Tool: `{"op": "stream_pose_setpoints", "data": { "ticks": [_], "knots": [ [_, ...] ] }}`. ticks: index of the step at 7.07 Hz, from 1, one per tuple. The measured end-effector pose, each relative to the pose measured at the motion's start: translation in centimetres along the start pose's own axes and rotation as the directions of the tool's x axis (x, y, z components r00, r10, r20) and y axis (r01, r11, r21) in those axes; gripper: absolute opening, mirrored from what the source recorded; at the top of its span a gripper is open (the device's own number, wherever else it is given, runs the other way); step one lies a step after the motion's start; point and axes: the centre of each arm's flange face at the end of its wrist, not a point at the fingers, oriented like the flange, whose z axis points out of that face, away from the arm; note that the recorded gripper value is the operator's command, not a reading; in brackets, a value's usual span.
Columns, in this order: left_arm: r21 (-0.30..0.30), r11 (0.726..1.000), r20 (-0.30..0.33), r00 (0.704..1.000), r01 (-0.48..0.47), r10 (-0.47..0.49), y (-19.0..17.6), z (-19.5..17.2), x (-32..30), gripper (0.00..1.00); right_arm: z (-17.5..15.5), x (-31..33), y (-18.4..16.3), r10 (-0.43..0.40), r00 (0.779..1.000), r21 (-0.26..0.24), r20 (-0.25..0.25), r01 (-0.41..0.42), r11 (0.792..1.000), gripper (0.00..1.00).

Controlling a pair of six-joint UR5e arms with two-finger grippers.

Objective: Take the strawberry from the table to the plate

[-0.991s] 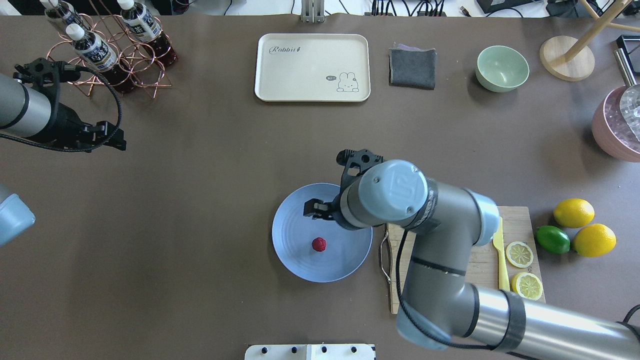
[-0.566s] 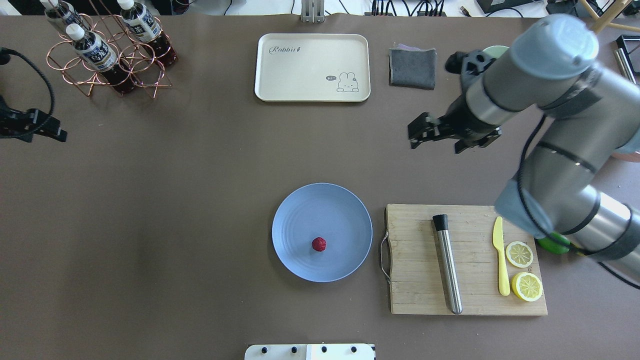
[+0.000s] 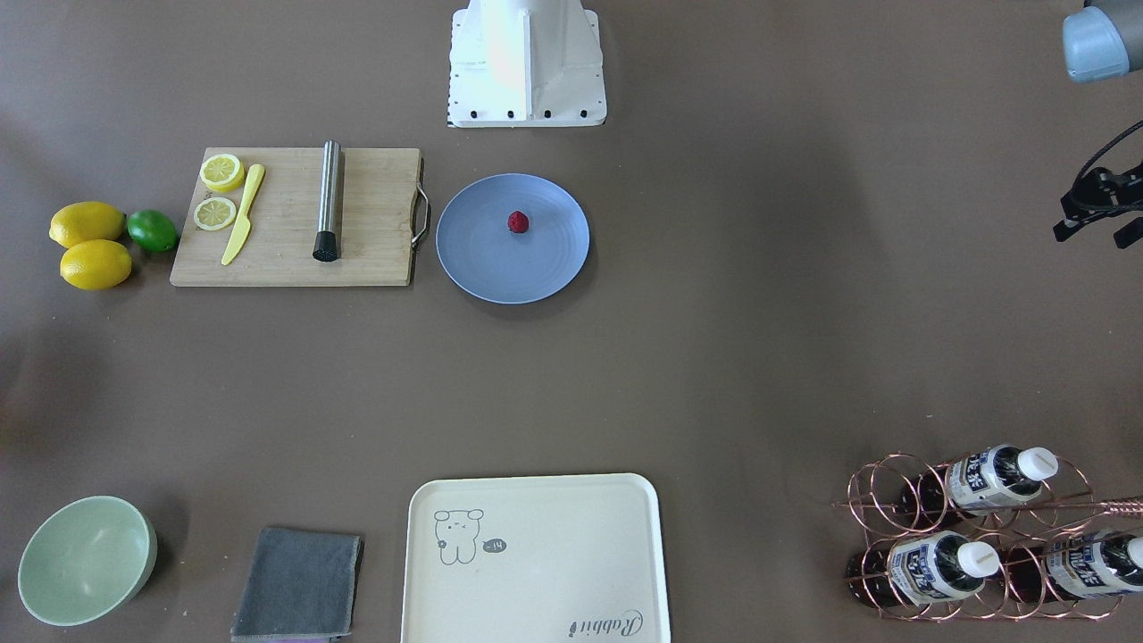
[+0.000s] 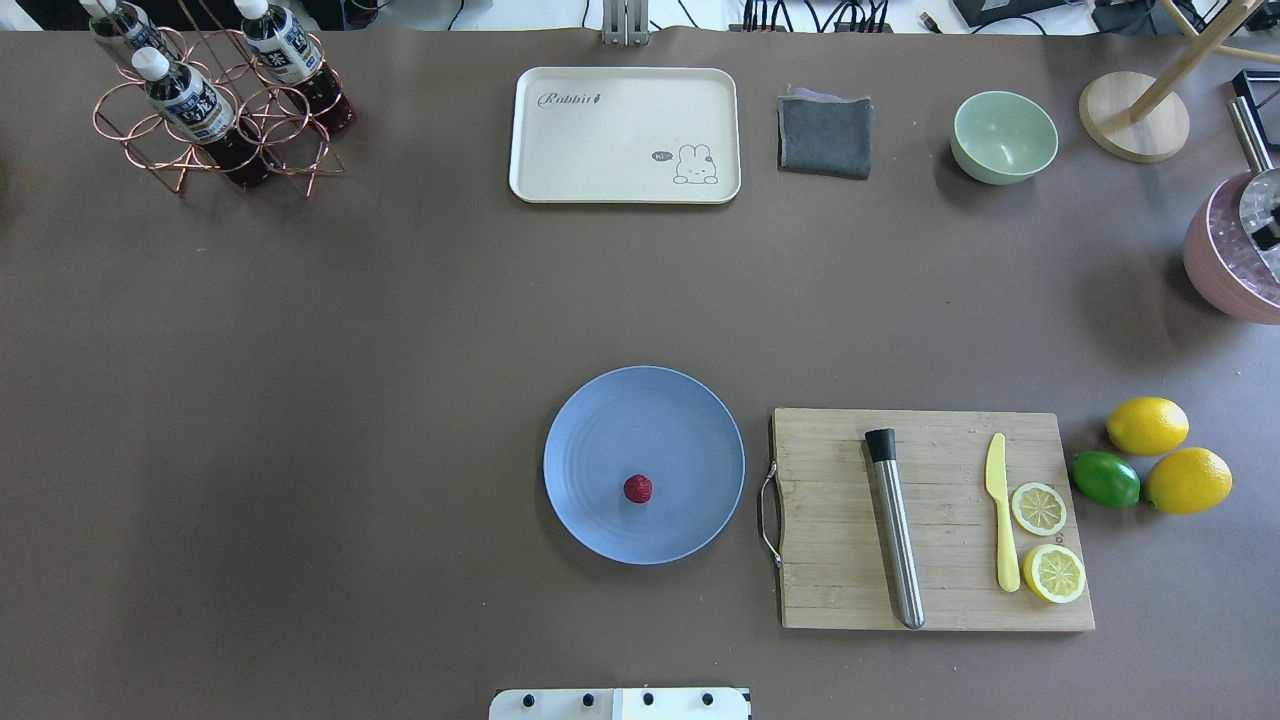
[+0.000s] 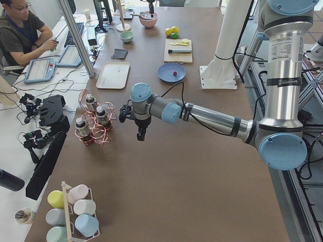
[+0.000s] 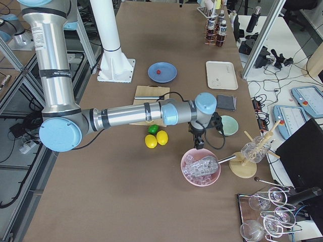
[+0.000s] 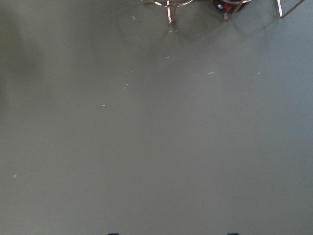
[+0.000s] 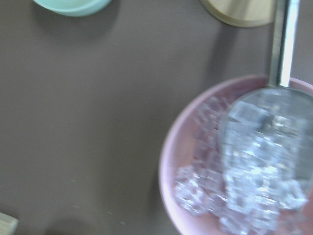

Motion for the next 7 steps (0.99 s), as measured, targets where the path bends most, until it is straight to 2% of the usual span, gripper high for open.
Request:
{"op": "stream_pose_setpoints", "data": {
  "ticks": [1,3,7],
  "knots": [
    [-0.040,0.999,0.007,1.000,-0.017,0.018,1.9,0.8,-3.1,0.97,-0.6,5.7,2.6,-0.004,1.000,-0.013,0.004,0.004,1.000,1.00],
    [-0.065,0.998,-0.029,1.000,-0.005,0.003,4.0,1.8,-6.0,0.97,-1.1,9.7,5.6,0.040,0.999,-0.030,0.013,-0.040,0.999,1.00],
    [-0.010,1.000,-0.041,0.999,0.014,-0.014,3.3,-0.2,-6.9,0.97,-1.6,10.3,5.9,0.057,0.998,-0.052,-0.016,-0.058,0.997,1.00]
  ]
}}
